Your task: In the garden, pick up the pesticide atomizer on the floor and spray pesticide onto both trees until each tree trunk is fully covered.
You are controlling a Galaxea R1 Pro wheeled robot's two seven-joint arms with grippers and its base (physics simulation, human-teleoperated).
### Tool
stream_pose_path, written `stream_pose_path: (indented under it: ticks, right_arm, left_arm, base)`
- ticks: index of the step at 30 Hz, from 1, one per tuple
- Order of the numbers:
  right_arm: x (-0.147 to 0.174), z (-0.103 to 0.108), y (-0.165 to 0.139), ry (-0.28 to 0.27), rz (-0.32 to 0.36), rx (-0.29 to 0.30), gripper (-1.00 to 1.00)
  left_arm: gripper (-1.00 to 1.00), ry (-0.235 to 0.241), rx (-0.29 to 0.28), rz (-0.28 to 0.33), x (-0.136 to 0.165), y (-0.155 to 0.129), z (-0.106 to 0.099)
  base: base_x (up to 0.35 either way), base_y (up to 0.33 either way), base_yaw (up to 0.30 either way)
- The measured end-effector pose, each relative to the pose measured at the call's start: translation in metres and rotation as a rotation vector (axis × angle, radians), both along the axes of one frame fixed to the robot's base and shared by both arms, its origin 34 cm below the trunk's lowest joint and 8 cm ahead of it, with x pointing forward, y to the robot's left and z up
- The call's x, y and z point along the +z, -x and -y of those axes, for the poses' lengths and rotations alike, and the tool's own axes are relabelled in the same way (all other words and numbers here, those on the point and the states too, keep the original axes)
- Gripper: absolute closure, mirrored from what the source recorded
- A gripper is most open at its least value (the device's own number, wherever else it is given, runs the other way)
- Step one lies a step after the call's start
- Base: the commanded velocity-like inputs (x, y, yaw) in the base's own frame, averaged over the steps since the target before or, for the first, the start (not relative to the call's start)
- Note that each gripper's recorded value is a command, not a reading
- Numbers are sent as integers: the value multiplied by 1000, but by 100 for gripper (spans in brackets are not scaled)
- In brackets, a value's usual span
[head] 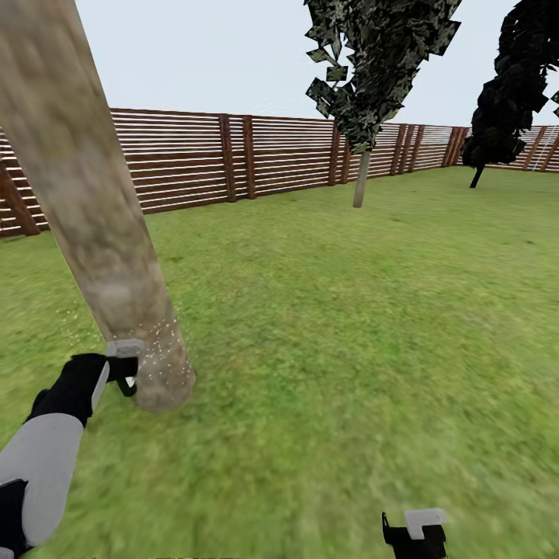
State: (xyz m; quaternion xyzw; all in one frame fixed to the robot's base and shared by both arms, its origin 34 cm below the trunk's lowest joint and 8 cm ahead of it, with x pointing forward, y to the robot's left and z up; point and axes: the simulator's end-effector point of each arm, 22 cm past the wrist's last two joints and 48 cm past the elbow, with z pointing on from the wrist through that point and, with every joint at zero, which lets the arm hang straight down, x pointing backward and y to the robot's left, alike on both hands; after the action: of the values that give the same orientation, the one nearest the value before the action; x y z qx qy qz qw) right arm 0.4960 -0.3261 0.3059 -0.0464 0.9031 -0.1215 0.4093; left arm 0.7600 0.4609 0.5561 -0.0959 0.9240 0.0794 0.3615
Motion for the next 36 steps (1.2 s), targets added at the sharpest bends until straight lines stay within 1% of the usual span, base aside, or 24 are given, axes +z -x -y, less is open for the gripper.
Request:
stream_pose_path:
  ticks: [2, 3, 4, 8, 11, 12, 13, 14, 15, 16, 17, 18, 19, 20, 21, 22, 23, 24, 25, 26, 28, 29, 32, 36]
  right_arm:
    - [0, 0, 0, 0, 0, 0, -100]
    - [0, 0, 0, 0, 0, 1, -100]
    - [0, 0, 0, 0, 0, 1, -100]
    - [0, 0, 0, 0, 0, 1, -100]
    - [0, 0, 0, 0, 0, 1, -100]
    - [0, 0, 0, 0, 0, 1, -100]
    - [0, -1, 0, -2, 0, 3, -100]
    - [0, -5, -2, -4, 2, 12, -100]
    - [1, -6, -3, -3, 4, 18, -100]
    - [4, -10, -8, 9, 12, 59, -100]
    - [9, -20, -18, 32, 27, 129, -100]
    - [15, -33, -28, 58, 47, 219, -100]
    - [22, -58, -40, 72, 67, 347, -100]
    - [28, -93, -48, 36, 76, 493, -100]
    - [31, -107, -50, 12, 78, 550, -100]
    - [37, -138, -52, -49, 65, 671, -100]
    - [40, -160, -49, -95, 31, 754, -100]
    - [39, -176, -43, -131, -10, 804, -100]
    - [39, -186, -39, -150, -33, 837, -100]
    - [41, -199, -33, -168, -57, 896, -100]
    - [44, -209, -28, -185, -75, 957, -100]
    - [45, -207, -31, -186, -70, 952, -100]
    - [46, -213, -30, -196, -66, 946, -100]
    - [45, -208, -32, -183, -65, 945, -100]
  left_arm:
    - [100, -18, 13, 1, 6, 2, -17]
    - [100, -35, 27, 1, 10, 6, -34]
    - [100, -32, 28, 3, 12, 8, -41]
    - [100, -15, 12, 5, 12, 8, -41]
    - [100, -17, -5, -6, 1, 13, -35]
    - [100, -19, -6, -14, -4, 16, -36]
    - [100, -24, -17, -35, -27, 34, -35]
    - [100, -61, -82, -39, -66, 61, -28]
    - [100, -60, -151, -41, -84, 74, -15]
    - [100, -46, -258, -17, -95, 80, 8]
    - [100, -45, -335, -7, -102, 86, 23]
    - [100, -58, -405, -10, -110, 93, 35]
    - [100, -97, -489, -35, -120, 101, 45]
    - [100, -158, -587, -85, -136, 114, 52]
    - [100, -176, -629, -95, -142, 119, 56]
    - [100, -182, -746, -108, -154, 130, 75]
    - [100, -161, -860, -134, -164, 144, 97]
    - [100, -133, -972, -176, -173, 160, 118]
    - [100, -124, -1055, -209, -179, 172, 133]
    - [100, -123, -1151, -243, -187, 183, 157]
    - [100, -115, -1212, -251, -190, 188, 182]
    - [100, -121, -1219, -263, -191, 189, 178]
    - [100, -106, -1229, -261, -193, 194, 185]
    - [100, -101, -1253, -259, -189, 191, 194]
  base:
    - [0, 0, 261]
    - [0, 0, 272]
    - [0, 0, 274]
    - [0, 0, 273]
    - [0, 0, 48]
    - [0, 0, 4]
    - [0, 0, 0]
    - [0, 0, 0]
    - [0, 0, 0]
    - [0, 0, 0]
    - [0, 0, 0]
    - [0, 0, 0]
    - [0, 0, 0]
    - [0, 0, 0]
    - [0, 0, 0]
    - [0, 0, 0]
    - [0, 0, 0]
    - [0, 0, 0]
    - [0, 0, 0]
    - [0, 0, 0]
    - [0, 0, 0]
    - [0, 0, 0]
    - [0, 0, 0]
    - [0, 0, 0]
